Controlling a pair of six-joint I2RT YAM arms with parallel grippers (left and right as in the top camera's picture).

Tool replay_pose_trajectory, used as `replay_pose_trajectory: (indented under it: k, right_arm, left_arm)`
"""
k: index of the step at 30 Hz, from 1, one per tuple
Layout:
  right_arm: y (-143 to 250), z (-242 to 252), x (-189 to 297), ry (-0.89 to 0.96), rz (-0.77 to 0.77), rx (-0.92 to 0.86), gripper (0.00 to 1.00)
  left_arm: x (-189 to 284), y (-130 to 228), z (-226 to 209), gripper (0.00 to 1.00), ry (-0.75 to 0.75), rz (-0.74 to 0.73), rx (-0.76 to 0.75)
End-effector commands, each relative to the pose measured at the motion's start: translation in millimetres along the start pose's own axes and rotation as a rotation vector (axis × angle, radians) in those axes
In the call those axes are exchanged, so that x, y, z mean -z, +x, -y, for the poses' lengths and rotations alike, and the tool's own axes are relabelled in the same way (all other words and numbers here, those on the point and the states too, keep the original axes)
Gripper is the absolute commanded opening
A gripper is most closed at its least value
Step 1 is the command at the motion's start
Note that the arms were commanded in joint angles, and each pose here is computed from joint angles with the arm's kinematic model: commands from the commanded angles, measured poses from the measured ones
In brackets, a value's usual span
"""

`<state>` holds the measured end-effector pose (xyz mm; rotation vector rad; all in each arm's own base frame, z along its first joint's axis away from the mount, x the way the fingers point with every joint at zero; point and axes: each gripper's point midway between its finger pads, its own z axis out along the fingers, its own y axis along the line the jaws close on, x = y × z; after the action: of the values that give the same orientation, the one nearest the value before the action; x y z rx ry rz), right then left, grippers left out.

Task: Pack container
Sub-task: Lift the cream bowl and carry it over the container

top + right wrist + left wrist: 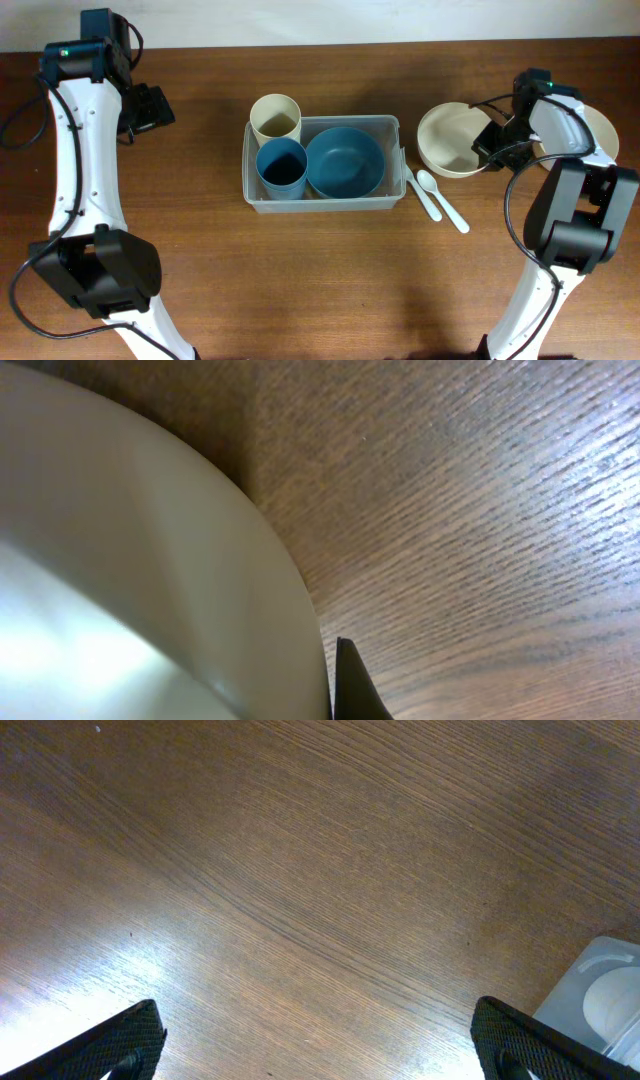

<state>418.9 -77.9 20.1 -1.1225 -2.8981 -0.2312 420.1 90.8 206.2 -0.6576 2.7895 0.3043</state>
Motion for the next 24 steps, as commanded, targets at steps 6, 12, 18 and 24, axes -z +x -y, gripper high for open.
replay_pose_trajectory:
  k: [6, 12, 18, 24]
  right_arm:
    - [-25.0, 6.8, 53.0, -0.107, 0.018, 0.023, 0.04]
    - [-33.1, -0.8, 113.9, -0.146, 0.087, 0.124, 0.04]
    - [-29.5, -2.0, 127.9, -0.146, 0.089, 0.136, 0.04]
    - [-17.0, -33.0, 140.4, -0.333, 0.053, 0.246, 0.04]
  left_arm:
    - [-4.3, 0.2, 0.1, 1.00, 0.000, -0.010, 0.015]
    - [-4.3, 0.1, 0.2, 1.00, 0.000, -0.009, 0.015]
    - [-4.3, 0.2, 0.1, 1.00, 0.000, -0.010, 0.015]
    - [-4.3, 0.2, 0.1, 1.00, 0.000, -0.010, 0.015]
